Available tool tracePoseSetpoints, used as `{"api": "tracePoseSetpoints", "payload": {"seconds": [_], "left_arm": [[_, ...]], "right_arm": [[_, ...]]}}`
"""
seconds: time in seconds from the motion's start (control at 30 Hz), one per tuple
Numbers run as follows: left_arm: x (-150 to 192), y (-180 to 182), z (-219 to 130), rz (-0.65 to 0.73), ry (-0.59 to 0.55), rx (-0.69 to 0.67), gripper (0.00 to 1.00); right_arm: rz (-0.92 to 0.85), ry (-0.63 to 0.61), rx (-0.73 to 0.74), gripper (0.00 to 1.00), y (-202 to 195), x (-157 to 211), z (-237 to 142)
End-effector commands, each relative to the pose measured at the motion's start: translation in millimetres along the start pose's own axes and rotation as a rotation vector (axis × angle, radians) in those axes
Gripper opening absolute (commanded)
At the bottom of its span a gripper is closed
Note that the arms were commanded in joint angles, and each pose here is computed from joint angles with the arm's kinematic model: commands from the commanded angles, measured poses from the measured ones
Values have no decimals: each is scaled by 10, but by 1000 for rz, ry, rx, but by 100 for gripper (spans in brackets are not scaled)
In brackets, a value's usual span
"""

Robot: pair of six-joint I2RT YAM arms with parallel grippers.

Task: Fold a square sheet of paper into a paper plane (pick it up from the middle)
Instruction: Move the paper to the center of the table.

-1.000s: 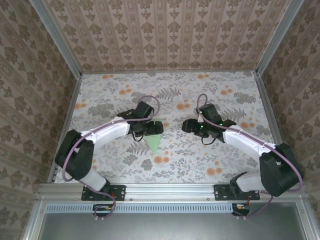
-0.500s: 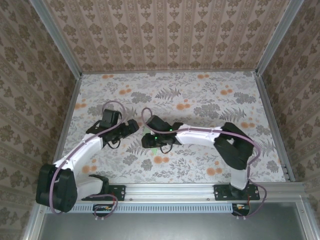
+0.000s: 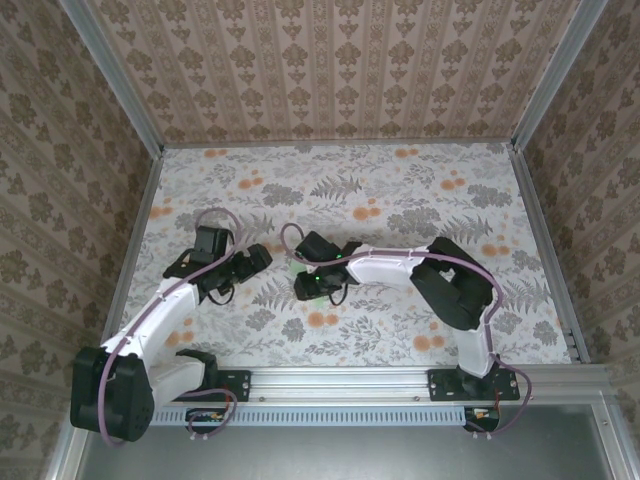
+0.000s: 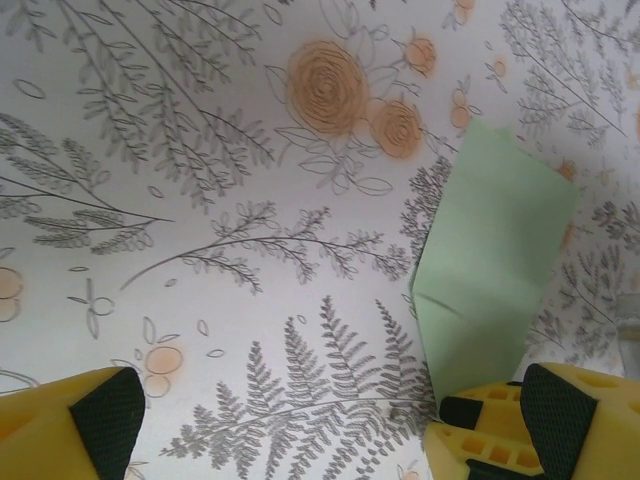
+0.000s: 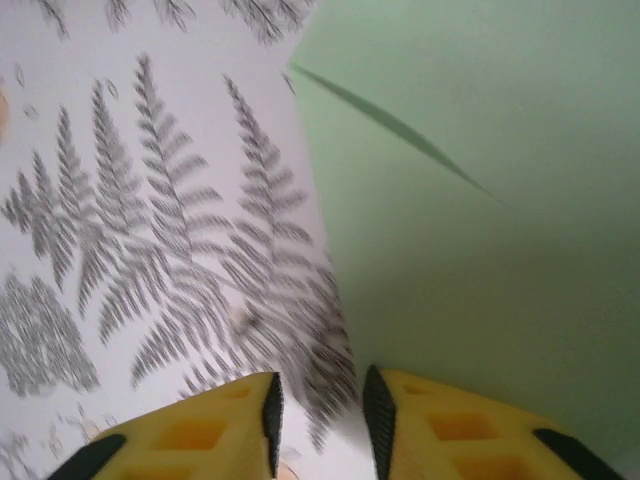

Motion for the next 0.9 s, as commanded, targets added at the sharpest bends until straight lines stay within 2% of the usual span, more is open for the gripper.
{"api": "tracePoseSetpoints", "payload": {"seconds": [0.0, 0.07, 0.17, 0.27, 0.33, 0.43, 0.5, 0.7, 0.87], "left_arm": [[6, -81, 2, 36, 19, 80, 100], [14, -110, 6, 44, 24, 102, 100], [25, -161, 9, 58, 26, 129, 100], [54, -220, 24, 67, 35, 147, 100], [85, -269, 45, 73, 44, 159, 100], [132, -345, 94, 78, 54, 171, 100], [161, -377, 133, 75, 62, 171, 100], [260, -549, 270, 80, 106, 217, 100], [319, -708, 376, 51, 138, 277, 95]], "right_arm": [[-157, 170, 44, 29, -442, 408, -65], [-203, 163, 20, 29, -516, 434, -214], [-234, 55, -16, 33, -465, 311, -542], [-120, -54, -32, 47, -387, 158, -743], [29, -118, 8, 51, -419, 82, -797], [253, -185, 53, 51, -512, 69, -778], [324, -216, 46, 50, -492, 62, -739], [385, -198, 120, 47, -561, 8, -536], [408, -160, 121, 45, -687, -8, -393]]}}
Point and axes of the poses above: each hand's point on the last joint's axis, 136 mm out from that joint toward the fingers, its own z axis out along the fingers, its own y axis along the line the jaws close on, x = y × z, the point moved 6 cm from there along -z, back along the fingers, and after that the axes turned 6 degrees about z, right-handed, at the moved point
